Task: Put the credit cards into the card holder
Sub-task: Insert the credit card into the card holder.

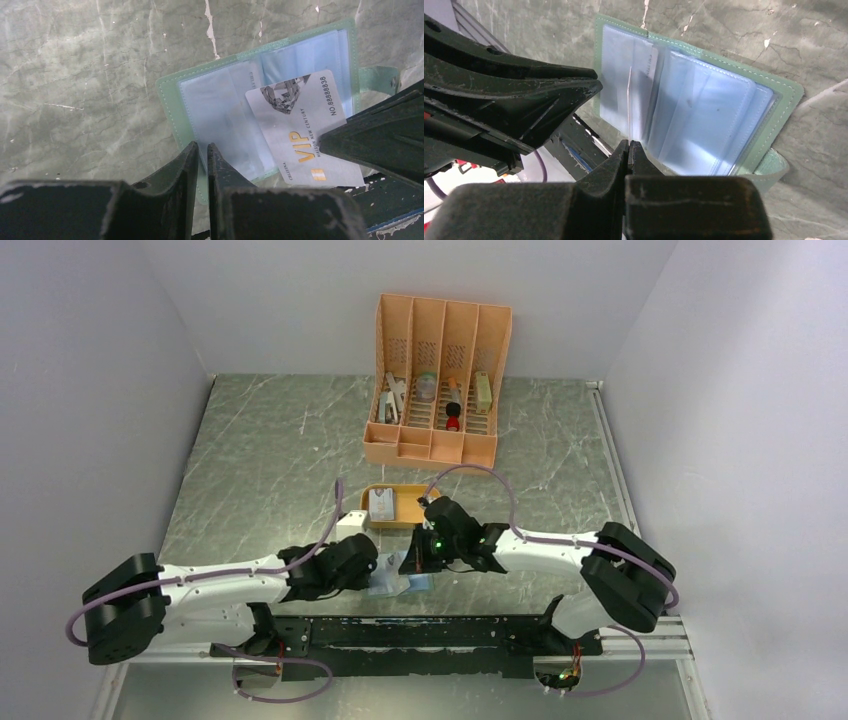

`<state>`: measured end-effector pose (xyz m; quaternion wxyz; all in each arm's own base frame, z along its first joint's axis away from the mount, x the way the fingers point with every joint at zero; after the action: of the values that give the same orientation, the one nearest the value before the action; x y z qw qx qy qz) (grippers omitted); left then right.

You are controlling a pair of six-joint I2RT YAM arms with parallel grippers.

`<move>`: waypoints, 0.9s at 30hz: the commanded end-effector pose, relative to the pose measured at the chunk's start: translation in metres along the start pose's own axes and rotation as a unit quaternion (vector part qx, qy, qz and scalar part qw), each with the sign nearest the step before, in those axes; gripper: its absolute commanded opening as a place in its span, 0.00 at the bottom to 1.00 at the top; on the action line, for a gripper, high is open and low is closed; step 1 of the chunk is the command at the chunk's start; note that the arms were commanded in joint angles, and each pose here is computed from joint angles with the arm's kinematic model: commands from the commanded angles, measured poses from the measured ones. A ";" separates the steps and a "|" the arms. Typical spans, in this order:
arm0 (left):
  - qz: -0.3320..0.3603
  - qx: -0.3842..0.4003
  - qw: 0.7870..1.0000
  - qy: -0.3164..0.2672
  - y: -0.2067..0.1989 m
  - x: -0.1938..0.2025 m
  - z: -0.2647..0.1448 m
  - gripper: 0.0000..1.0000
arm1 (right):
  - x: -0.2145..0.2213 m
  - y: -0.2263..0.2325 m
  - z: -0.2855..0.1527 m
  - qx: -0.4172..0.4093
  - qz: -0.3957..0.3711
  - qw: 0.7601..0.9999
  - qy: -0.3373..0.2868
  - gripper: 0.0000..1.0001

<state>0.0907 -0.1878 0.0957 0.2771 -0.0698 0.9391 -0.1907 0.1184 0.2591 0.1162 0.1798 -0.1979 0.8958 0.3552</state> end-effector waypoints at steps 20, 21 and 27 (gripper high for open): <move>-0.022 -0.025 0.999 -0.010 0.027 0.011 0.001 0.13 | 0.004 -0.013 0.021 0.016 0.032 0.999 -0.002 0.00; -0.022 -0.025 0.999 -0.009 0.028 0.011 0.001 0.13 | 0.005 -0.014 0.022 0.018 0.033 0.999 -0.003 0.00; -0.021 -0.024 0.999 -0.002 0.029 0.014 0.003 0.11 | 0.006 -0.016 0.023 0.023 0.046 0.999 -0.011 0.00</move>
<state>0.0833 -0.1708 0.0841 0.2786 -0.0981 0.9370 -0.1864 0.1244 0.2682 0.0990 0.1730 -0.1664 0.9004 0.3628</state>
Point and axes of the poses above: each gripper's point midway between its finger pads, its own z axis out along the fingers, its own y axis along the line the jaws close on, x = y × z, the point moved 9 cm from there along -z, back along the fingers, and after that the axes turned 14 degrees about -z, right-handed, at the moved point
